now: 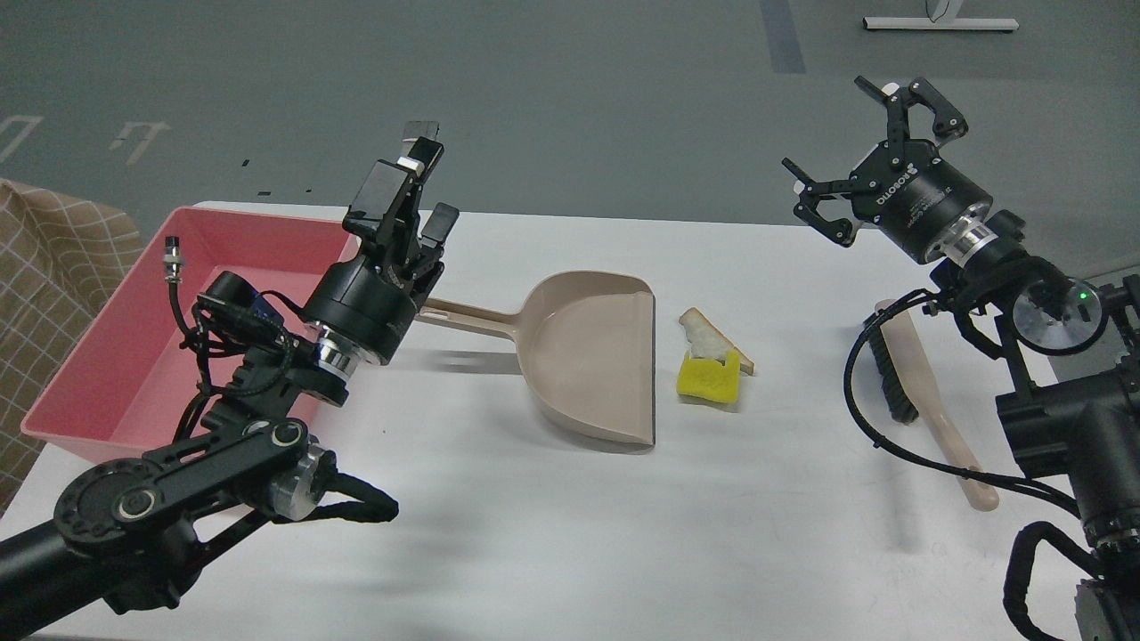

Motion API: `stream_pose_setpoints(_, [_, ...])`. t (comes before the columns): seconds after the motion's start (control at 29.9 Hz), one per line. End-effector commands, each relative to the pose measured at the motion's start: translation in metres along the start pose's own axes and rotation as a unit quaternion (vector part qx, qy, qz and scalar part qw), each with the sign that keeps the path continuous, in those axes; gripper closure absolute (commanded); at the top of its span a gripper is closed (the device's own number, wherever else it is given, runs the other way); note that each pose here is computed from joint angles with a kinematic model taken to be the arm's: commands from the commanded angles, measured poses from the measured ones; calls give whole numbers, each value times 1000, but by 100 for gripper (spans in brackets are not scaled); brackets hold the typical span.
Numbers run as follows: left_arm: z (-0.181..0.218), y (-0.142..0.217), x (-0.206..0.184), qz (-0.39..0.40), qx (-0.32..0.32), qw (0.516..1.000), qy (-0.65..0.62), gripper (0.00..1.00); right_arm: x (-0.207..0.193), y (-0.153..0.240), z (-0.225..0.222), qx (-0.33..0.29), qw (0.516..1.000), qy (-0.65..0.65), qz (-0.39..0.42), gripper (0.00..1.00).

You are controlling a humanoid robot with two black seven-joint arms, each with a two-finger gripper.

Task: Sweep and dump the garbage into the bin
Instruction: 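Move the left gripper down to the beige dustpan handle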

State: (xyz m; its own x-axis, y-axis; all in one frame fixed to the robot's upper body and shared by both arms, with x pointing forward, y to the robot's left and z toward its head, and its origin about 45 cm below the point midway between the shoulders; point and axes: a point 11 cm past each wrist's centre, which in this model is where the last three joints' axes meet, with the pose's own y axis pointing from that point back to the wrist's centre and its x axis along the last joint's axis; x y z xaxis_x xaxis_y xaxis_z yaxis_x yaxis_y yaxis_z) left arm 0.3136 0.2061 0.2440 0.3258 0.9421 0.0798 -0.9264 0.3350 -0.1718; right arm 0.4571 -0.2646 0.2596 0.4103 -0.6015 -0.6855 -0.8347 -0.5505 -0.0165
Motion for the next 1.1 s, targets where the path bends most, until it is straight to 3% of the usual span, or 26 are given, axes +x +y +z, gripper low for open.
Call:
stream_pose_setpoints(0.0, [-10,13,-7,-7,7,1000,-8,2,0,0,0,0,1000,0,0,0])
stream_pose_setpoints(0.54, [-60,50,-20,-20,81,996,-21,2,0,0,0,0,1000,-1,-1,0])
stream_pose_setpoints(1.07, [-116,53,-20,4,137,989,-45,3,-2,-2,3,-1,1000,-3,-3,0])
